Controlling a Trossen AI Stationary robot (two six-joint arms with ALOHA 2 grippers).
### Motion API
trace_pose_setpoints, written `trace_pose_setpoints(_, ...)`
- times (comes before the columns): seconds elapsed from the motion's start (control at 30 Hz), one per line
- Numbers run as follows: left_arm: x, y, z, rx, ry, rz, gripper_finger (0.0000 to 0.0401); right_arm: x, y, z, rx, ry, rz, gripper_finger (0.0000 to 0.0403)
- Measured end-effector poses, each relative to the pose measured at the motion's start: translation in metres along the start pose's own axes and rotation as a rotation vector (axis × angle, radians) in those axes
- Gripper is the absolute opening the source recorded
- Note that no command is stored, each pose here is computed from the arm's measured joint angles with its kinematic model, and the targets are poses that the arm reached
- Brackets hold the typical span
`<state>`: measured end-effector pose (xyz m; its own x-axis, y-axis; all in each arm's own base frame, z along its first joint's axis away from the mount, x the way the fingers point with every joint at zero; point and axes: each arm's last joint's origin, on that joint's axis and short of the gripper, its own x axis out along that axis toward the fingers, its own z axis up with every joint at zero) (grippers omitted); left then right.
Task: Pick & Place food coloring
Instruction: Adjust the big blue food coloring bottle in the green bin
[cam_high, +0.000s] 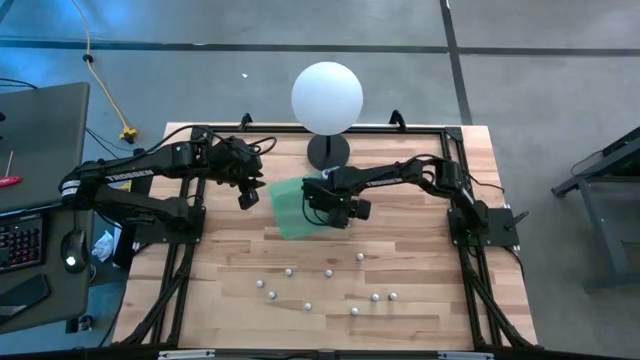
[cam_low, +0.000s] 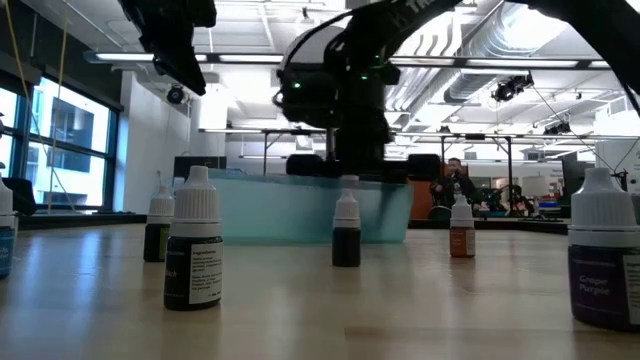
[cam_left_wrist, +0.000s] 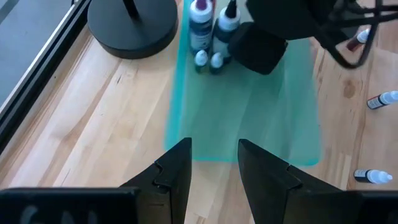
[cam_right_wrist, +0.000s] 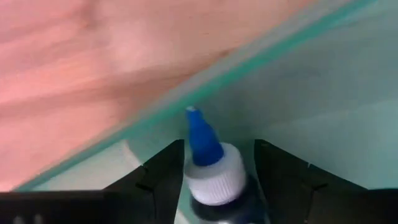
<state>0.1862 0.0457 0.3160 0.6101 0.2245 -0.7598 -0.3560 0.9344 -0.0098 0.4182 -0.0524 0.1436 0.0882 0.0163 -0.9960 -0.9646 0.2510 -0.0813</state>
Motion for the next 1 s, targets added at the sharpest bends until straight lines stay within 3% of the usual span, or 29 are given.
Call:
trace_pose_setpoints(0.1, 0.0, 0.0, 0.0, 0.0, 0.0, 0.0, 0.0129, 0.006, 0.004, -0.001, -0.064, 0.034, -0.004, 0.0164)
trace_pose_setpoints(0.27, 0.0, 0.0, 0.0, 0.0, -0.001, 0.004, 0.0129, 0.006, 0.003, -0.001, -0.056, 0.034, -0.014, 0.0119)
trace_pose_setpoints(0.57, 0.0, 0.0, 0.0, 0.0, 0.0, 0.008, 0.0129, -0.019, -0.013, 0.005, 0.111, -0.003, -0.043, 0.0118)
trace_pose_setpoints(0.8, 0.0, 0.0, 0.0, 0.0, 0.0, 0.004, 0.0129, -0.062, -0.024, 0.017, 0.286, -0.161, -0.032, 0.012)
trace_pose_setpoints(1.0, 0.0, 0.0, 0.0, 0.0, 0.0, 0.004, 0.0129, -0.093, -0.035, 0.009, 0.531, -0.425, 0.004, 0.0113)
